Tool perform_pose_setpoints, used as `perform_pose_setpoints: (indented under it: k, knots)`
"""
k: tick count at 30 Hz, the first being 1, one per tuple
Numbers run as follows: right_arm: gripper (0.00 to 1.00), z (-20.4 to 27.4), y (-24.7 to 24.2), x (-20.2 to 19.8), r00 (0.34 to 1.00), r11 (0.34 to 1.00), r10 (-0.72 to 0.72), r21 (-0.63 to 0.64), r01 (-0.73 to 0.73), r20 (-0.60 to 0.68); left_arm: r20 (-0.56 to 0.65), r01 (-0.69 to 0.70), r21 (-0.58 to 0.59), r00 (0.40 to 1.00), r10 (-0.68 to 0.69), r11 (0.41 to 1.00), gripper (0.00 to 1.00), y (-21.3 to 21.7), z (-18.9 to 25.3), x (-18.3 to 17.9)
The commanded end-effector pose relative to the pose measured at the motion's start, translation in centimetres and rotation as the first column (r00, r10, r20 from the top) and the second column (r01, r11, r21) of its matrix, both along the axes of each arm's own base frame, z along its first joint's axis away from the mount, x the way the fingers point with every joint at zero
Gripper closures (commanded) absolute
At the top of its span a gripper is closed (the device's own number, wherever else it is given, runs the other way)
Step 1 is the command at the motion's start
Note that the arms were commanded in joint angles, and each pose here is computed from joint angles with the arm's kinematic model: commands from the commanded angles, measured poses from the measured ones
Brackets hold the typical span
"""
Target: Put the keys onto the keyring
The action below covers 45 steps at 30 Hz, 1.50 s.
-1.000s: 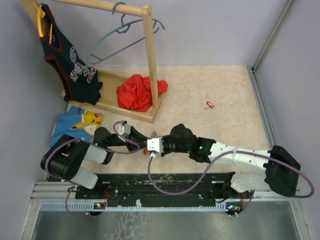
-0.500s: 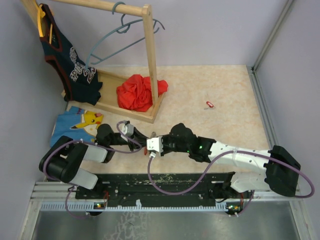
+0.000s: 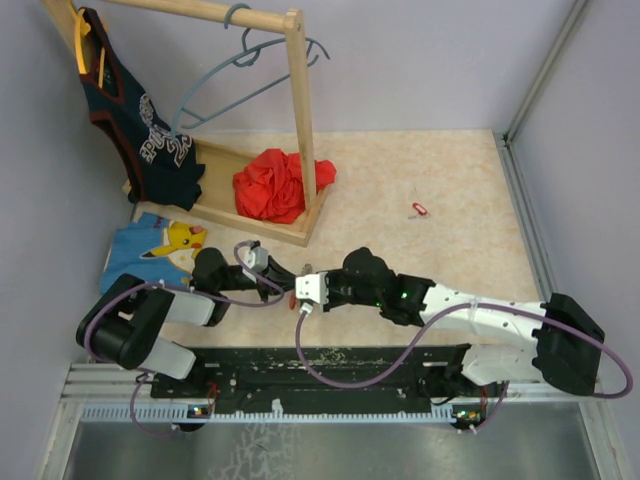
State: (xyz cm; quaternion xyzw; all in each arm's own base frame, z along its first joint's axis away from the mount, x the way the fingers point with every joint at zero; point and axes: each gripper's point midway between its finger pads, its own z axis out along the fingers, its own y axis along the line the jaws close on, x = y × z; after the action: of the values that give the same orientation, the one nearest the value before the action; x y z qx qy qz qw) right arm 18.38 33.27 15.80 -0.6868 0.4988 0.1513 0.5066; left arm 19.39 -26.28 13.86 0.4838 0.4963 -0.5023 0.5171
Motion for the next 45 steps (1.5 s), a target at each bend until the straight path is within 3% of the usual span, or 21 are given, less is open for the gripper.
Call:
perform_pose_setpoints:
  k: [1,14,24,28,32,38,45]
  knots:
    - [1.00,0.0,-0.9,-0.2,0.999,0.999,-0.042,0.002,0.042,-0.016,0.036,-0.028,-0.049,0.999,0.030,0.998,1.00,0.1,1.7,0.0]
    - [1.00,-3.2,-0.1,-0.9,0.995,0.999,-0.012,-0.039,0.009,-0.096,0.024,-0.134,-0.102,0.990,0.137,0.986,1.00,0.6,3.3,1.0]
    - [1.00,-0.7,0.2,0.1,0.997,0.995,-0.052,0.080,0.056,-0.052,-0.003,-0.142,-0.130,0.990,0.142,0.981,1.00,0.8,3.1,0.7]
    - [1.00,1.1,0.3,0.5,0.999,0.994,-0.044,0.096,0.045,-0.008,-0.002,-0.123,-0.124,0.992,0.124,0.985,0.83,0.8,2.6,0.2]
    - [1.00,2.6,0.8,0.5,1.000,0.996,-0.017,0.093,0.015,0.019,0.003,-0.112,-0.107,0.994,0.113,0.988,0.74,0.8,2.1,0.1]
    - [1.00,3.4,1.1,0.5,0.999,0.997,0.009,0.071,-0.012,0.034,0.002,-0.092,-0.053,0.996,0.092,0.994,0.65,0.7,1.3,0.3]
    - [1.00,4.2,1.3,0.6,0.999,0.998,0.024,0.058,-0.027,0.046,-0.010,-0.030,-0.022,1.000,0.030,0.999,0.63,0.4,1.0,-0.4]
